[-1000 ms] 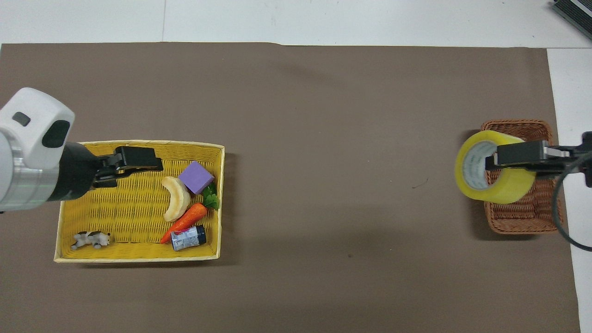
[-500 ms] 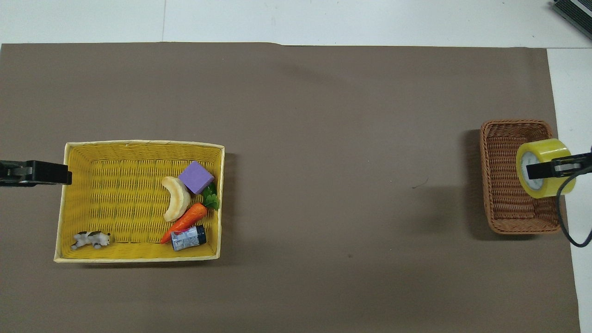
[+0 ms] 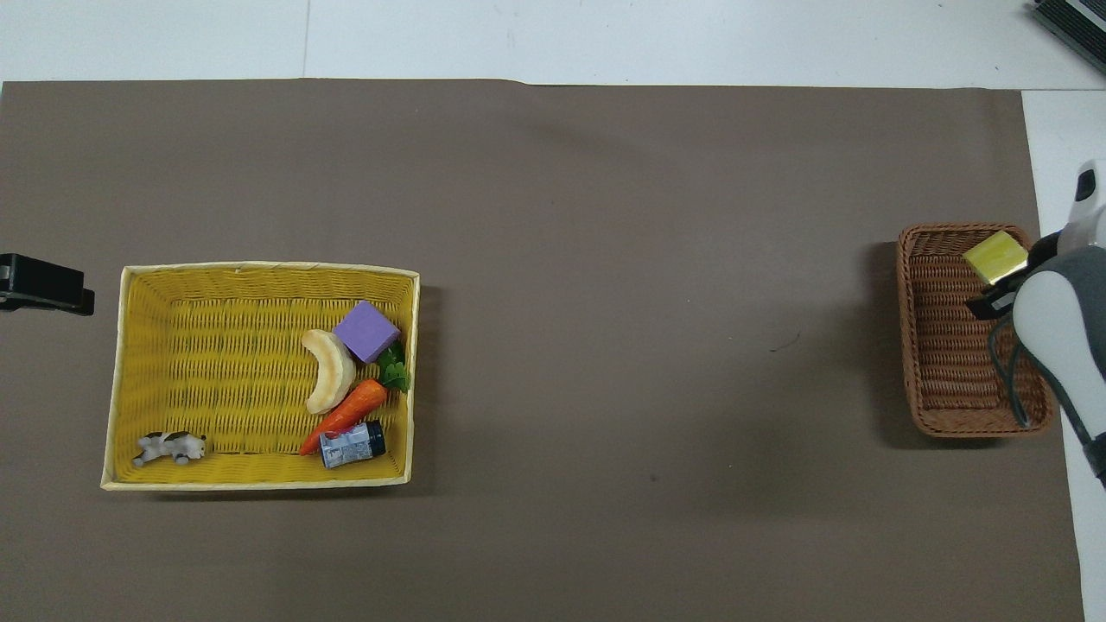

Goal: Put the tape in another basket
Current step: 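Lower the tape into the brown basket and open the right gripper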

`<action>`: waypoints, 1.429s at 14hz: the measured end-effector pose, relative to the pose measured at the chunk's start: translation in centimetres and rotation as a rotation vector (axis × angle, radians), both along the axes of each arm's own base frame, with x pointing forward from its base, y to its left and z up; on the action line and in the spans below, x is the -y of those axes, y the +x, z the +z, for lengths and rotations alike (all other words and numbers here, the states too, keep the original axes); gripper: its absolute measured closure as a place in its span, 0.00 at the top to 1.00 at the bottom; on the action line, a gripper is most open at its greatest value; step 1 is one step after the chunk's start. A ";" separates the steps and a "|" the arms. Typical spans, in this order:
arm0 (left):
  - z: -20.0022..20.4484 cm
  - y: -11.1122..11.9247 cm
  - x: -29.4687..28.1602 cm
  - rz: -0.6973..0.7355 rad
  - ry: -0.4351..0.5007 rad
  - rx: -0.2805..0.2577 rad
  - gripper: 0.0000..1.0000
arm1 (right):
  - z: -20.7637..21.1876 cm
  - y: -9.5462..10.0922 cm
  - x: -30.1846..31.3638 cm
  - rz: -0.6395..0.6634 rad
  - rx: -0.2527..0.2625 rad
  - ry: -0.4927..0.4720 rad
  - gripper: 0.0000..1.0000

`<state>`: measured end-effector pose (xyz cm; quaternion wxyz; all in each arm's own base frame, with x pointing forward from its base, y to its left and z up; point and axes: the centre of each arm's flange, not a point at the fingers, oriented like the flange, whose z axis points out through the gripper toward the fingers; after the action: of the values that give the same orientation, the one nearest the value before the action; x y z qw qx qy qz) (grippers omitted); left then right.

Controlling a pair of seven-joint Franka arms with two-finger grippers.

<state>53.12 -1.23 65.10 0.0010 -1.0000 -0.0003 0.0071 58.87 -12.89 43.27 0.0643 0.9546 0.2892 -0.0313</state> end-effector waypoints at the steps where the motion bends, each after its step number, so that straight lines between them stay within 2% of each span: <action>1: 0.1 0.0 -0.1 0.001 0.000 0.001 1.00 | -0.7 0.1 -0.3 0.023 -0.004 -0.026 0.00; 4: 0.1 0.0 0.1 -0.001 0.000 0.001 1.00 | -3.9 0.1 -0.2 0.083 -0.020 -0.093 0.00; 7: 0.1 0.0 0.1 -0.001 0.000 0.001 1.00 | -6.9 -0.1 -0.3 0.099 -0.051 -0.097 0.00; 10: 0.0 -0.2 0.0 0.000 0.000 -0.012 1.00 | -8.4 -0.6 -0.4 0.103 -0.067 -0.093 0.00; 14: 0.1 -0.3 -2.9 0.044 -0.007 -0.015 1.00 | -9.4 -1.1 -0.2 0.130 -0.072 -0.095 0.00; 16: 0.2 -0.3 -1.9 0.022 -0.011 -0.013 1.00 | -9.5 -1.2 -0.2 0.162 -0.081 -0.094 0.04; 18: 0.3 -0.3 -1.0 0.005 -0.013 -0.011 1.00 | -9.5 -1.4 0.0 0.166 -0.096 -0.091 0.22; 20: 0.3 -0.3 -0.5 -0.003 -0.013 -0.009 1.00 | -9.4 -1.8 0.1 0.154 -0.130 -0.085 0.44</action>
<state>52.84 -0.73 65.41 -0.0057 -0.9999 0.0013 0.0114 57.04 -12.97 33.87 0.0880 0.9218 0.3639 -0.1002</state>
